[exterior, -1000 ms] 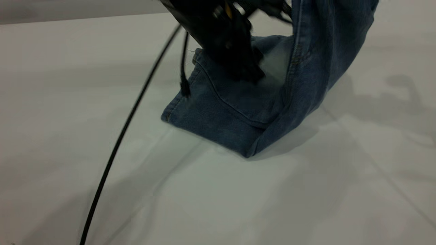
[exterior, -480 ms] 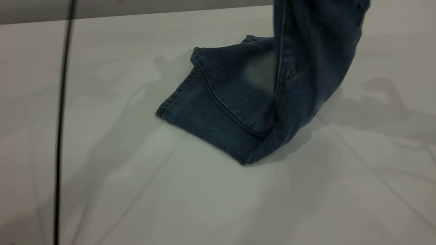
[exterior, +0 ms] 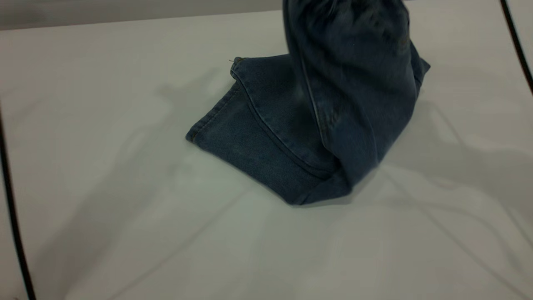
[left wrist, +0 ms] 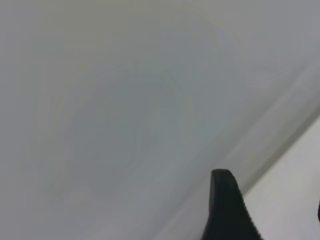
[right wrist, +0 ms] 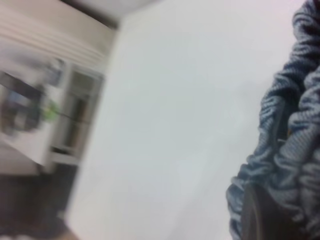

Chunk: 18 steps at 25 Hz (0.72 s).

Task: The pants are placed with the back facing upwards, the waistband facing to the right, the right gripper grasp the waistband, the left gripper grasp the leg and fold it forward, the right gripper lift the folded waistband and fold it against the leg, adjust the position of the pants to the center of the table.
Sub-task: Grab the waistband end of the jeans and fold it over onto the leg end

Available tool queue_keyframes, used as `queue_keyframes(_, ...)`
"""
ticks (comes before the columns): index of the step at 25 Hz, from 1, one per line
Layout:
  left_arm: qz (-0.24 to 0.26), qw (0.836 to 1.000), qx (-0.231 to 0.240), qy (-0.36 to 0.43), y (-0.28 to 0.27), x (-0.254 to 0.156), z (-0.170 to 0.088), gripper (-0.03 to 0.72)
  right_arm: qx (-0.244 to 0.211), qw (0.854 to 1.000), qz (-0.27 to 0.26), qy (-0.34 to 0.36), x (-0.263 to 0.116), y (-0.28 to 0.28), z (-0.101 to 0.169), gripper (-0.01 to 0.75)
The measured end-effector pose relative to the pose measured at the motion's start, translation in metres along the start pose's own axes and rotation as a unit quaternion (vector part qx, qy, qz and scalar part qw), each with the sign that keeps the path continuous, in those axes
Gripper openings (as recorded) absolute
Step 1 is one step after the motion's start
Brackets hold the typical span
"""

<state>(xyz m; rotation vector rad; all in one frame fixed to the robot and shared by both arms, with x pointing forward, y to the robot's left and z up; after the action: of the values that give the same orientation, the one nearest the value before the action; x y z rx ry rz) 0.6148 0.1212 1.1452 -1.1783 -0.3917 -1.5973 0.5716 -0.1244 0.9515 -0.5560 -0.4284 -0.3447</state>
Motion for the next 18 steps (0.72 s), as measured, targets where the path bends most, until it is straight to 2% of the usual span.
queue_keyframes(4,-0.012,1.000,0.010,-0.002,-0.023,0.012,0.009,0.393,-0.019,0.999,0.030,-0.020,-0.013,0.028,-0.003,0.046)
queue_keyframes(8,0.012,1.000,0.003,-0.004,-0.027,0.008,0.008,0.393,-0.009,0.998,0.058,-0.025,-0.020,0.059,-0.006,0.046)
queue_keyframes(14,0.027,1.000,-0.002,-0.005,-0.028,0.004,0.007,0.393,-0.010,0.997,0.071,-0.006,-0.016,0.094,-0.025,0.048)
queue_keyframes(18,0.027,1.000,-0.003,-0.006,-0.028,0.004,0.007,0.393,-0.005,0.997,0.073,-0.011,-0.011,0.113,-0.031,0.081)
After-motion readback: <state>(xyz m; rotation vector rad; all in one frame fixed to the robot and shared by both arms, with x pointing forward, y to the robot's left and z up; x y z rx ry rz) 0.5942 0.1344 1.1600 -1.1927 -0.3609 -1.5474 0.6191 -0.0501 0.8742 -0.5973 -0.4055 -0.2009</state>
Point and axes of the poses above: a point on each arm's last joint axis where the gripper is mounted, y pointing out along that axis toward the gripper, z along the wrist's bending axis when the last joint is at zero, x = y × z, the point moved 4 cm from there along y, pointing out along that axis toward the gripper
